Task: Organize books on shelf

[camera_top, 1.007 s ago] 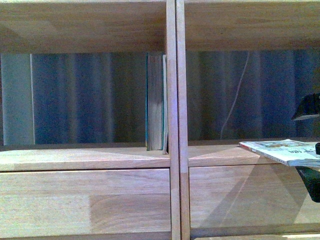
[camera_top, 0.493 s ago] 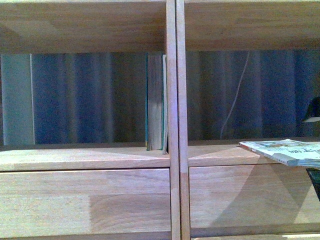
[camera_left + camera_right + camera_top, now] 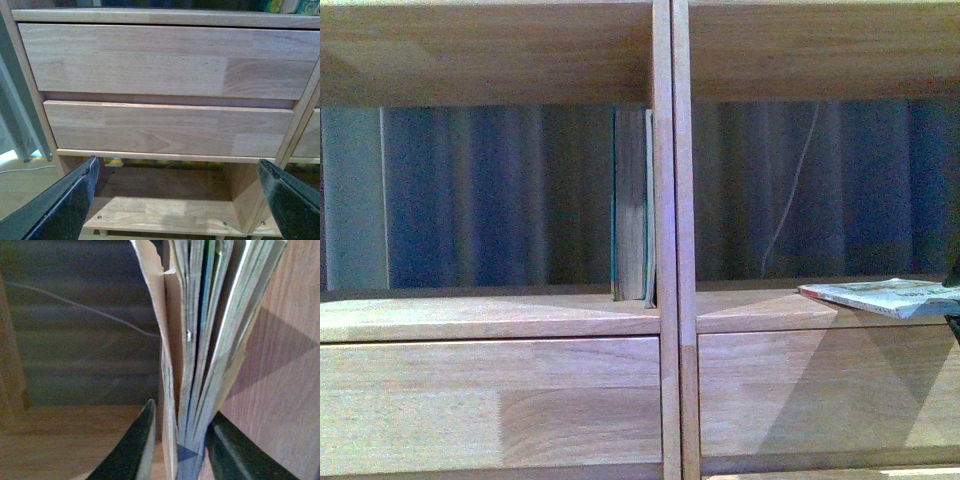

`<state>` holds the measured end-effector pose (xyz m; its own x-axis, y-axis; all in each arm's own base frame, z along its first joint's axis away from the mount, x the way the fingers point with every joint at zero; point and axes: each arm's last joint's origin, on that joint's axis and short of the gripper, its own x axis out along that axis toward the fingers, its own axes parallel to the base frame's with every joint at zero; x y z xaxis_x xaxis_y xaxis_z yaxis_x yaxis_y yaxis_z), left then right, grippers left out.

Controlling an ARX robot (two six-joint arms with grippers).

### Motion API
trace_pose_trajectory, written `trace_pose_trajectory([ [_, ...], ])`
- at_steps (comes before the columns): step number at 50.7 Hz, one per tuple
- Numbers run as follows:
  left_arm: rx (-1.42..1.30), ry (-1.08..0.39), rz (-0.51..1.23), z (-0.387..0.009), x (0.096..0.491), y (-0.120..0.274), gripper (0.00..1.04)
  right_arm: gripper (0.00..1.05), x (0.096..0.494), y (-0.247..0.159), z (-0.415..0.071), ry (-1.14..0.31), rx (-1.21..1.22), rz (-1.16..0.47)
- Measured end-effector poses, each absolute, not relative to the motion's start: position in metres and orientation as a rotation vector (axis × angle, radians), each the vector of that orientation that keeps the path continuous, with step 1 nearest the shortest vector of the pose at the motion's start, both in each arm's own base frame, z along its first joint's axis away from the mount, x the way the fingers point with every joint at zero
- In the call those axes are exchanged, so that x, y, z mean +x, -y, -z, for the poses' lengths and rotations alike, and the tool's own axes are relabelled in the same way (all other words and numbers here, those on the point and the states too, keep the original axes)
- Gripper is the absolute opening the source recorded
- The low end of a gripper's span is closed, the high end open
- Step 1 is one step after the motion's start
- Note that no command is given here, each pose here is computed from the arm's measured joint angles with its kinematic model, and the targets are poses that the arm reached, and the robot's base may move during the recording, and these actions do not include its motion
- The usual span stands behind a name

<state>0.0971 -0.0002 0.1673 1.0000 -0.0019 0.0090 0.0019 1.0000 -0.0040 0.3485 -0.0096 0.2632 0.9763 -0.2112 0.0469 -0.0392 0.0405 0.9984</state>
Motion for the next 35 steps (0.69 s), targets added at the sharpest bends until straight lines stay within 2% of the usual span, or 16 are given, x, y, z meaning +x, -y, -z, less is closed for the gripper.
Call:
trace_pose_trajectory([
  [6, -0.004, 0.009, 0.002, -0.167, 0.097, 0.000, 0.97, 0.14, 0.348, 0.010, -0.264, 0.203, 1.528, 0.126],
  [10, -0.004, 0.009, 0.002, -0.167, 0.097, 0.000, 0.97, 0.08, 0.348, 0.010, -0.264, 0.204, 1.528, 0.123],
  [29, -0.004, 0.009, 0.002, -0.167, 0.097, 0.000, 0.97, 0.07, 0.340, 0.012, -0.258, 0.190, 1.517, 0.060],
  [35, -0.027, -0.047, 0.311, -0.170, 0.104, -0.005, 0.97, 0.07, 0.331, 0.015, -0.268, 0.202, 1.496, 0.006],
])
